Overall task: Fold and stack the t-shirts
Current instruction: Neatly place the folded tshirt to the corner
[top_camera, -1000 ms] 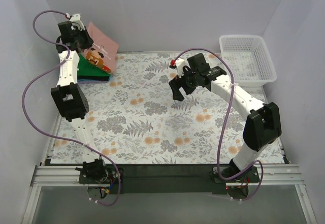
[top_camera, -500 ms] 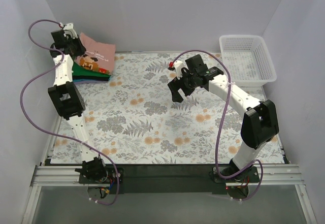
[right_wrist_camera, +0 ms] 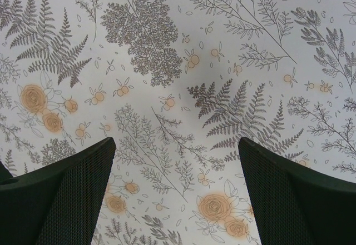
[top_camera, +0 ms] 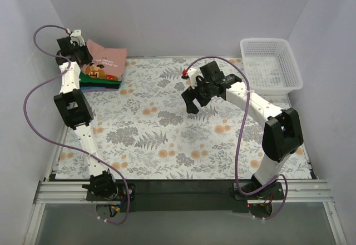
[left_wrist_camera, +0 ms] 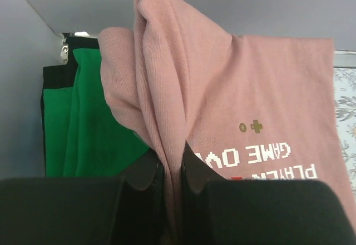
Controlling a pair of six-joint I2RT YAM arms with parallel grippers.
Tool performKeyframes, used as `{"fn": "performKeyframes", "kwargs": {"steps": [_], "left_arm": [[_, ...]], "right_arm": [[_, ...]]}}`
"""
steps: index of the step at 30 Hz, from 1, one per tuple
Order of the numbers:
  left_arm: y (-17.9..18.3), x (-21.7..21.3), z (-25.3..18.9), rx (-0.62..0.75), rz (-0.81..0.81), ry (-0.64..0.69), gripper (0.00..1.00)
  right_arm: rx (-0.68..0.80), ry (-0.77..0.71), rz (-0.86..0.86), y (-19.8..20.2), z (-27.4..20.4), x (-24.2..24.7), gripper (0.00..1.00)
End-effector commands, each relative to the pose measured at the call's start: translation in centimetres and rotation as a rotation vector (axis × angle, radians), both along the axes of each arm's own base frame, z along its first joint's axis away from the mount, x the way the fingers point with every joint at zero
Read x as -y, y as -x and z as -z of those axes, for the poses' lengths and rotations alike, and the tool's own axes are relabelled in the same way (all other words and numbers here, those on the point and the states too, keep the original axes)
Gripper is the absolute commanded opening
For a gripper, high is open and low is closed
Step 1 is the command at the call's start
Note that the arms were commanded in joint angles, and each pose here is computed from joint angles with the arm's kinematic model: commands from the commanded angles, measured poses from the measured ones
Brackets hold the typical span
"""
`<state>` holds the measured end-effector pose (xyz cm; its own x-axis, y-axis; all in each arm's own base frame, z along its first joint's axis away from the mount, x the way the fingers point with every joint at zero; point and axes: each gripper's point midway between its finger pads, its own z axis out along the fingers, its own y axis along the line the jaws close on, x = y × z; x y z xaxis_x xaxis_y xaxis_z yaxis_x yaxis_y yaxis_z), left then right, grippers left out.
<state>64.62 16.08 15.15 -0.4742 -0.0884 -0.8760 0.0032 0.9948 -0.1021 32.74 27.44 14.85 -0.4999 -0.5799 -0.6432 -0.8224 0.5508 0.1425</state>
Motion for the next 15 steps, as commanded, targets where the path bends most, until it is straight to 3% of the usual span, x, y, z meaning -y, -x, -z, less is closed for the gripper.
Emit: {"fn": "performKeyframes", "kwargs": {"steps": [1, 11, 12, 13, 15], "left_arm": [[-0.3, -3.0, -3.6, 0.084, -0.051, -0.084, 0.0], [-0.3, -4.6, -2.3, 0.062, -0.081, -0.147, 0.0], [-0.3, -4.8, -2.4, 0.063, -0.085, -0.158, 0.03], [-0.3, -5.0, -2.5, 0.067, -0.093, -0.164, 0.16], [-0.2, -5.6, -3.0, 0.074, -0.118, -0.174, 0.28]], "right_arm": [[0.017, -0.018, -0.007, -0.3, -1.1, -0.6, 0.98], [0.013, -0.013, -0.009, -0.2, -0.9, -0.7, 0.98], [0.015, -0.014, -0.009, -0.2, -0.9, -0.7, 0.98], [0.015, -0.014, -0.009, -0.2, -1.0, -0.7, 0.98], [0.015, -0.014, -0.009, -0.2, -0.9, -0.7, 0.98]]}}
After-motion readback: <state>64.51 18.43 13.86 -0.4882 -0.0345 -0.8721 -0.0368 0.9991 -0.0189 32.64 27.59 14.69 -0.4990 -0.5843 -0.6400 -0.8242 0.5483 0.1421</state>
